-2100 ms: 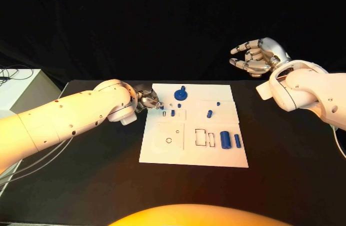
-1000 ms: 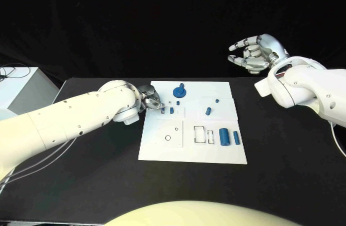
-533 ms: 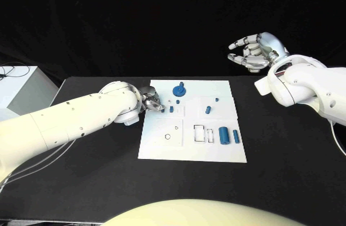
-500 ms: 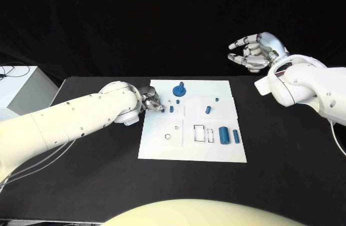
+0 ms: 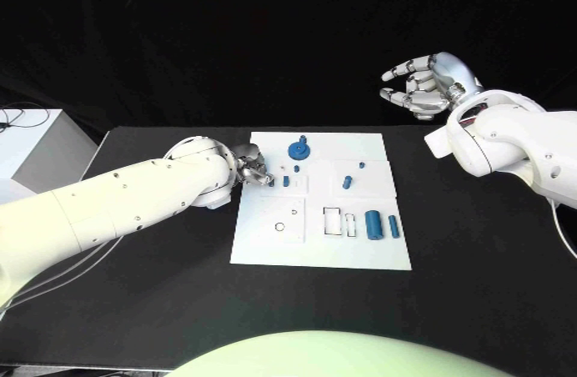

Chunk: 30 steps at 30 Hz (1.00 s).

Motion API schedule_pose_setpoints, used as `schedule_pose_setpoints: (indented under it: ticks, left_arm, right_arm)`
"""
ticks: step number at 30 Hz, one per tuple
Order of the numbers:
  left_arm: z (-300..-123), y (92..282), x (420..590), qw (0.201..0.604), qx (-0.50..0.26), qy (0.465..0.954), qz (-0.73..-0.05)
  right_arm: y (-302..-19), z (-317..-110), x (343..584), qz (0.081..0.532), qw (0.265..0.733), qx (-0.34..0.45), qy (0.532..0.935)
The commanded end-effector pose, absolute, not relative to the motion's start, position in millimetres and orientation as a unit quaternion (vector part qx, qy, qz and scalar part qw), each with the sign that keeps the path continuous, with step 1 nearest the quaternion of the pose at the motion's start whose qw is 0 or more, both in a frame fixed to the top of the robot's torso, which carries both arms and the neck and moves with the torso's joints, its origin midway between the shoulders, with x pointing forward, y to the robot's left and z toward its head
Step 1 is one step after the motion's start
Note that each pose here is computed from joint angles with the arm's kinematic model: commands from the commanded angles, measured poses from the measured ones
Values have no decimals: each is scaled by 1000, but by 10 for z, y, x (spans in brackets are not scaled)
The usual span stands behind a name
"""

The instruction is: Assemble the parts on the task board

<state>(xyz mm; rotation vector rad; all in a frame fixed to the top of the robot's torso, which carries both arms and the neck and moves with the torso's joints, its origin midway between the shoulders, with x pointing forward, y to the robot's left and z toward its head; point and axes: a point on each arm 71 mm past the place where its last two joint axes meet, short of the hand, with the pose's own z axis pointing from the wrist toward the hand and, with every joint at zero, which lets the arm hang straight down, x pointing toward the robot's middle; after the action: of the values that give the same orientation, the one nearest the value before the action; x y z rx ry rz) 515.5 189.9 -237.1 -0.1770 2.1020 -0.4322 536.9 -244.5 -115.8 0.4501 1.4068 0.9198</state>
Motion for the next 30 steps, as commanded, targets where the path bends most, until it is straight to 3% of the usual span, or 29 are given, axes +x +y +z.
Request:
schedule_pose_setpoints:
  ticks: [1,30]
  left_arm:
    - [-2355,1871,5158,486,-62,853,-182]
    - [-2438,1888,5144,465,-62,866,-174]
  right_arm:
    - [-2429,-1160,5363,407,642,191,621]
    - [-2430,-1160,5360,407,641,191,621]
